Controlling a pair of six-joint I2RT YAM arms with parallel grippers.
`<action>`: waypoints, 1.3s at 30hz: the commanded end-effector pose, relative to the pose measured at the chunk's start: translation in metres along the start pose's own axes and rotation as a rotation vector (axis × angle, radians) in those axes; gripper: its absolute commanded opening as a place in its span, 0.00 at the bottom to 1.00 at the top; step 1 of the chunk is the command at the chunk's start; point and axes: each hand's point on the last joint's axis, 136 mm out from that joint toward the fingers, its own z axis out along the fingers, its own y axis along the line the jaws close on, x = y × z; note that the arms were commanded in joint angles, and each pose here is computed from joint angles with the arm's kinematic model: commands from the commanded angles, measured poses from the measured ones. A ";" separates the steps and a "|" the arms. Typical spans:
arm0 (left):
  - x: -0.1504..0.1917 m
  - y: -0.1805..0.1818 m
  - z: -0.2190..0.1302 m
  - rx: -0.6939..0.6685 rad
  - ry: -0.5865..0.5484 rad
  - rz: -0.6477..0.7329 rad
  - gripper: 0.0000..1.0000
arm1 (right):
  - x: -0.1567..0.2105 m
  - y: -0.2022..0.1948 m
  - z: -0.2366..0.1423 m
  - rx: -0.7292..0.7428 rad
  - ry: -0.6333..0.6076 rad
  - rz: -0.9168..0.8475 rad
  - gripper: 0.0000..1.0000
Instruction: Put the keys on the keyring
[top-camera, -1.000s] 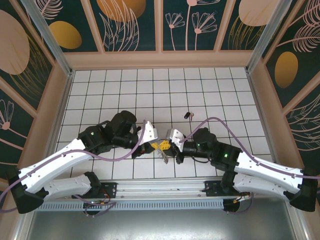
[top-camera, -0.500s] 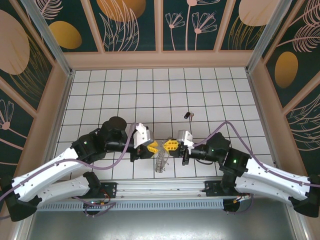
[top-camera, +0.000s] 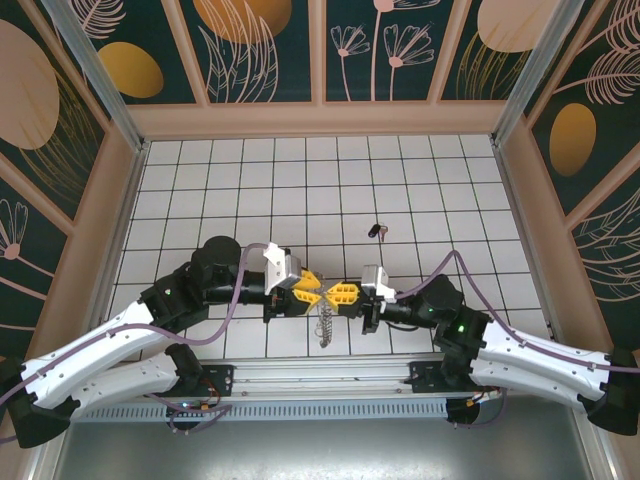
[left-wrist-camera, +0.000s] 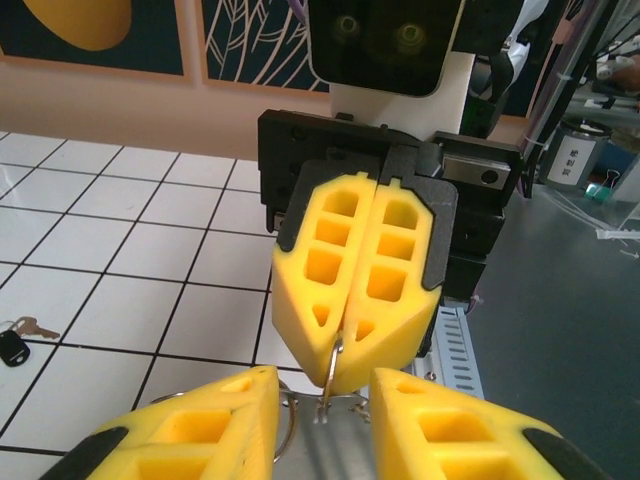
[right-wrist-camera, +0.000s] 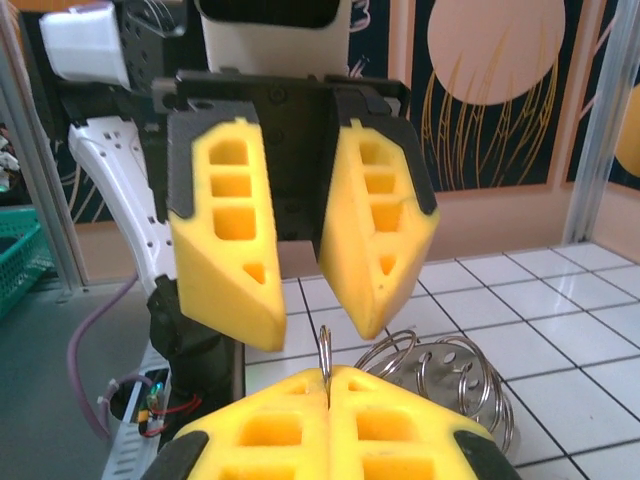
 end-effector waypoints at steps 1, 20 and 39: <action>-0.007 -0.006 0.001 0.030 -0.035 0.012 0.28 | -0.034 0.009 -0.007 -0.035 -0.150 -0.023 0.00; -0.011 -0.011 0.003 0.074 -0.049 0.018 0.16 | -0.036 0.011 -0.007 -0.053 -0.206 -0.014 0.00; -0.021 -0.018 0.000 0.104 -0.086 0.030 0.00 | -0.035 0.008 -0.006 -0.045 -0.224 -0.013 0.00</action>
